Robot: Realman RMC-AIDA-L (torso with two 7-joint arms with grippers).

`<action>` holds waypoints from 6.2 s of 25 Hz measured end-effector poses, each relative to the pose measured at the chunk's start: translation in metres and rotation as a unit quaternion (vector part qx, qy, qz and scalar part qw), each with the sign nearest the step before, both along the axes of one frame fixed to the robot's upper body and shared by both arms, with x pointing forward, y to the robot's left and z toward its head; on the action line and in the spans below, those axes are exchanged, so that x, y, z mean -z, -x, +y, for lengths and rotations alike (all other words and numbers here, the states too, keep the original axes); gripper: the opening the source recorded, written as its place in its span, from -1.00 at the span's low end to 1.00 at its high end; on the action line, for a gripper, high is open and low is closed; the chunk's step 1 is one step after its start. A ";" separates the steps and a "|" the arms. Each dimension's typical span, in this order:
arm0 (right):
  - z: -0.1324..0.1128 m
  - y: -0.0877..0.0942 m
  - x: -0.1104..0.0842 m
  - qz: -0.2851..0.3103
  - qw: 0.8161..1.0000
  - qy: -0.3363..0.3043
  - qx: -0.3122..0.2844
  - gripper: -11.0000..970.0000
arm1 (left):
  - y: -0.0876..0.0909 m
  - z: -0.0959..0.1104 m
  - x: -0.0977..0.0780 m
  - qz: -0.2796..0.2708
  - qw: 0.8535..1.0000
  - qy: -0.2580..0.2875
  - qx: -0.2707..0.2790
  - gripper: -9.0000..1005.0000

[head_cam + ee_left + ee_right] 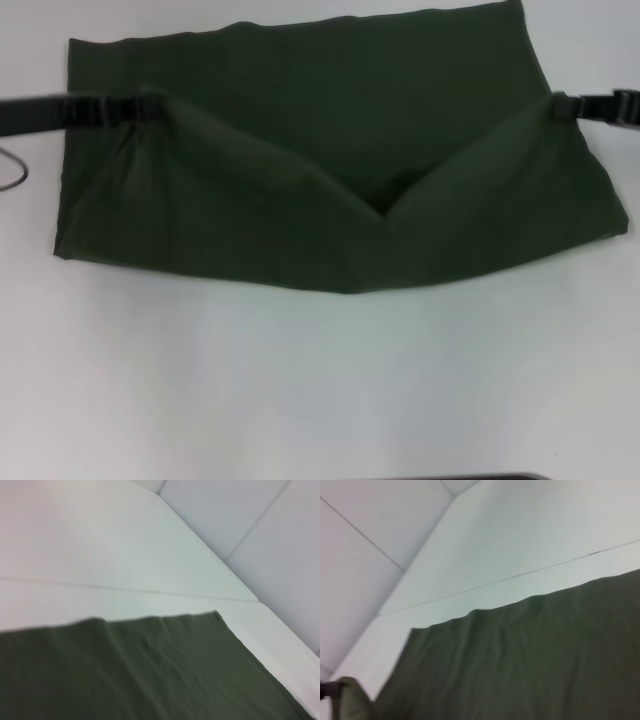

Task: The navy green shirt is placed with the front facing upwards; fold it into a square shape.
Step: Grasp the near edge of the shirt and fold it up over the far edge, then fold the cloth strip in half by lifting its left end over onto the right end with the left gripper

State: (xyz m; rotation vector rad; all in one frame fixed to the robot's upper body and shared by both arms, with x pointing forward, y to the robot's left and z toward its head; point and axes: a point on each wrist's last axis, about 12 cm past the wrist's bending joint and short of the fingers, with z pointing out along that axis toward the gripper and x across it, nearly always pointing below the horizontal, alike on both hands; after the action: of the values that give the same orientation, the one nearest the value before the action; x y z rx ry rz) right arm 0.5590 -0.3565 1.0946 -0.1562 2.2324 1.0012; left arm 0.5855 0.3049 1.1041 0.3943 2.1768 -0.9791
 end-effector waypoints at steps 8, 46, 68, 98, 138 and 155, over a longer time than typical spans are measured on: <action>0.032 -0.041 0.010 -0.009 0.997 0.070 0.032 -0.91 | -0.037 -0.024 -0.005 -0.027 0.998 -0.039 -0.046 -0.88; 0.064 -0.098 0.005 -0.070 0.974 0.174 0.125 -0.91 | -0.079 -0.042 -0.003 -0.084 0.971 -0.105 -0.198 -0.82; 0.078 -0.105 0.009 -0.084 0.968 0.190 0.138 -0.91 | -0.082 -0.056 0.000 -0.096 0.964 -0.132 -0.212 -0.75; 0.079 -0.124 -0.018 -0.110 0.967 0.190 0.132 -0.91 | -0.091 -0.048 -0.015 -0.122 0.954 -0.128 -0.242 -0.67; 0.063 -0.115 -0.012 -0.134 0.956 0.207 0.157 0.09 | -0.081 -0.037 0.002 -0.105 0.943 -0.115 -0.293 -0.10; 0.008 -0.037 0.006 -0.125 0.979 0.113 0.113 0.49 | -0.041 -0.026 0.002 -0.137 0.974 -0.062 -0.171 0.80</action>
State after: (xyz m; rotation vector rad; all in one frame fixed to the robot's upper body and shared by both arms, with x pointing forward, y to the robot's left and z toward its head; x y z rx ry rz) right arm 0.5958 -0.3483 1.0887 -0.1170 2.0703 0.5715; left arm 0.6264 0.2788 1.1023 0.1882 1.9729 -0.5658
